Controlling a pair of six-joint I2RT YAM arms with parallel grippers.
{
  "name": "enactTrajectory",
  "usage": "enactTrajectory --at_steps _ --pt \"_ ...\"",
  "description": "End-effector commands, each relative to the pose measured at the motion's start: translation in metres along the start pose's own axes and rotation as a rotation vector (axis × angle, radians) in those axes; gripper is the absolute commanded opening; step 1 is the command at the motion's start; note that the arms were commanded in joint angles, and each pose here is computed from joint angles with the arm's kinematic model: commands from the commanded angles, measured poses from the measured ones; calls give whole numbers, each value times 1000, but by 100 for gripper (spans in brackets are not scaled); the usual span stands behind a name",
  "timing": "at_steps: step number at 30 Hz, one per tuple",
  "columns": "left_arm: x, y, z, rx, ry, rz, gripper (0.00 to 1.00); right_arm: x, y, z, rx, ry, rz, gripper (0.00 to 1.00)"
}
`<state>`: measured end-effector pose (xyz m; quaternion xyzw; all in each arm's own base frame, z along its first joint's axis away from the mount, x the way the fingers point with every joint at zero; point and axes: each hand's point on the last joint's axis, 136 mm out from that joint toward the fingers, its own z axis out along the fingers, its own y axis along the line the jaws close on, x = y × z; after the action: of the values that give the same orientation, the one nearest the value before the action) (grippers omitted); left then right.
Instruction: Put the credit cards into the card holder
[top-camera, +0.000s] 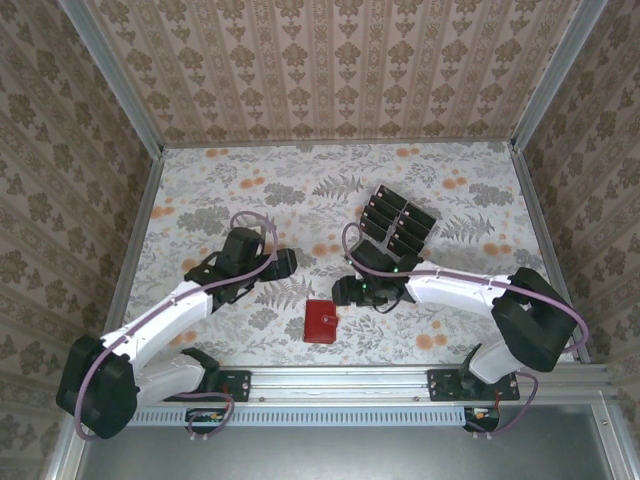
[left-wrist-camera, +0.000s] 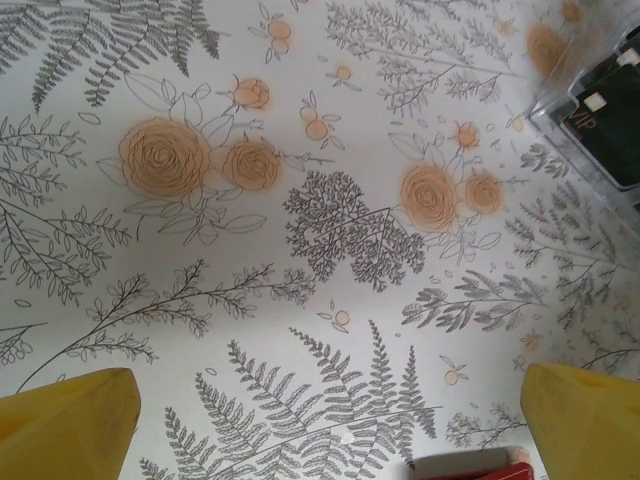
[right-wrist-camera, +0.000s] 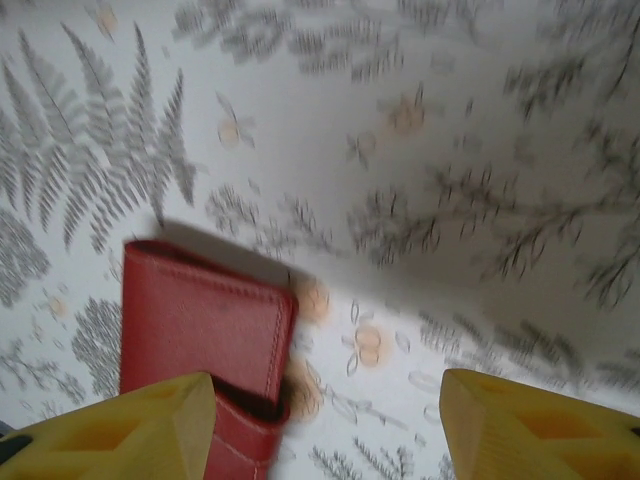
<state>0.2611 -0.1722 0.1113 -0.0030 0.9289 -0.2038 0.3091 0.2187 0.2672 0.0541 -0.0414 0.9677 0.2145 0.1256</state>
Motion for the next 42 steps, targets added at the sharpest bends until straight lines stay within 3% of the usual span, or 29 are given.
enactTrajectory --at_steps 1,15,25,33,42 --pt "11 3 0 -8 27 29 100 9 1 -1 15 -12 39 61" --pt "21 4 12 -17 59 43 100 37 22 25 12 51 21 56" --pt "25 4 16 -18 67 52 100 38 33 35 -30 54 45 34" --pt "27 4 18 -18 72 53 100 12 38 37 -35 1 75 3" --pt "26 3 19 -13 66 50 100 -51 28 26 -32 -111 114 0"
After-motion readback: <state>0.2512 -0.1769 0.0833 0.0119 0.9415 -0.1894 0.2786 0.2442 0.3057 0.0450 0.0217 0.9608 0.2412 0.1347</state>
